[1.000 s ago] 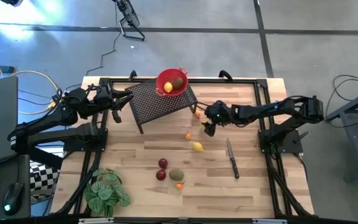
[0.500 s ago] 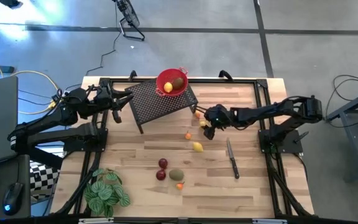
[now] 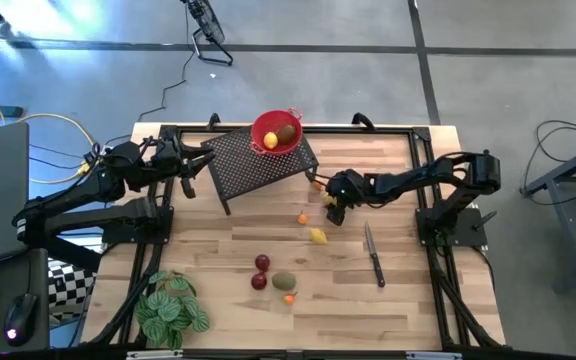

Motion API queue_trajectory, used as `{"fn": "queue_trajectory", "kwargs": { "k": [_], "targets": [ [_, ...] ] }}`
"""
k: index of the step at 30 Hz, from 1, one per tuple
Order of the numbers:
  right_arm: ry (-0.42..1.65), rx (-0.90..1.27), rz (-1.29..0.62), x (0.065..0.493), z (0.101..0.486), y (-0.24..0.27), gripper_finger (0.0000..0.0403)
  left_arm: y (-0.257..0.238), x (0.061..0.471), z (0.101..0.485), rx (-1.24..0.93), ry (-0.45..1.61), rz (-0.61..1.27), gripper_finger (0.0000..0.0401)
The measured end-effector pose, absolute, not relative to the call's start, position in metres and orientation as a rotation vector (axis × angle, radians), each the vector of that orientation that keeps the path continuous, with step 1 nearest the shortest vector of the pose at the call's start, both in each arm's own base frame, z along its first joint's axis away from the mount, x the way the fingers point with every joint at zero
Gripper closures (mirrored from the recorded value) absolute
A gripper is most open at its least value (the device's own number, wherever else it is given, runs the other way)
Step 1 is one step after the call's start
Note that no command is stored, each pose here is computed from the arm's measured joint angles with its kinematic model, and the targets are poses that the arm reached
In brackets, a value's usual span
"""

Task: Pick & Place Fruit
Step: Put the top lemon into the red strainer bowl on the shelf

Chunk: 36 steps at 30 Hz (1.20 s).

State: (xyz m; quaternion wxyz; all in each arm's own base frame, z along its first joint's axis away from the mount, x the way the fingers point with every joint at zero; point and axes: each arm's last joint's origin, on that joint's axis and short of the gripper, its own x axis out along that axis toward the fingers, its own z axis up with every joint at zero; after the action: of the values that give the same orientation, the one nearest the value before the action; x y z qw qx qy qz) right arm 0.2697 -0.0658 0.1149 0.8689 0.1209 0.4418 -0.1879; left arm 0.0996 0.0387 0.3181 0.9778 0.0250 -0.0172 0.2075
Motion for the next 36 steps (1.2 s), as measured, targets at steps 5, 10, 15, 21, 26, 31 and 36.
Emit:
{"fn": "queue_trajectory", "kwargs": {
  "k": [5, 10, 15, 21, 26, 31, 36],
  "targets": [
    [0.927, 0.246, -0.389, 0.2697, 0.1149, -0.0658, 0.0133, 0.0387, 0.0996, 0.3181, 0.051, -0.034, 0.418, 0.0324],
    [0.899, 0.209, -0.382, 0.2722, 0.1164, -0.0669, 0.0133, 0.0387, 0.0995, 0.3182, 0.052, -0.034, 0.418, 0.0324],
    [0.901, 0.207, -0.395, 0.2709, 0.1163, -0.0717, 0.0133, 0.0387, 0.0996, 0.318, 0.053, -0.033, 0.418, 0.0324],
    [0.917, 0.21, -0.399, 0.2694, 0.1153, -0.0723, 0.0133, 0.0387, 0.0996, 0.318, 0.053, -0.032, 0.418, 0.0324],
    [0.919, 0.21, -0.399, 0.2693, 0.1152, -0.0722, 0.0133, 0.0387, 0.0995, 0.3179, 0.053, -0.032, 0.418, 0.0324],
    [0.916, 0.21, -0.399, 0.2694, 0.1155, -0.0722, 0.0133, 0.0387, 0.0996, 0.3179, 0.052, -0.032, 0.418, 0.0324],
    [0.91, 0.21, -0.395, 0.27, 0.1159, -0.0723, 0.0144, 0.0387, 0.0995, 0.3179, 0.052, -0.032, 0.418, 0.0324]
  ]
}}
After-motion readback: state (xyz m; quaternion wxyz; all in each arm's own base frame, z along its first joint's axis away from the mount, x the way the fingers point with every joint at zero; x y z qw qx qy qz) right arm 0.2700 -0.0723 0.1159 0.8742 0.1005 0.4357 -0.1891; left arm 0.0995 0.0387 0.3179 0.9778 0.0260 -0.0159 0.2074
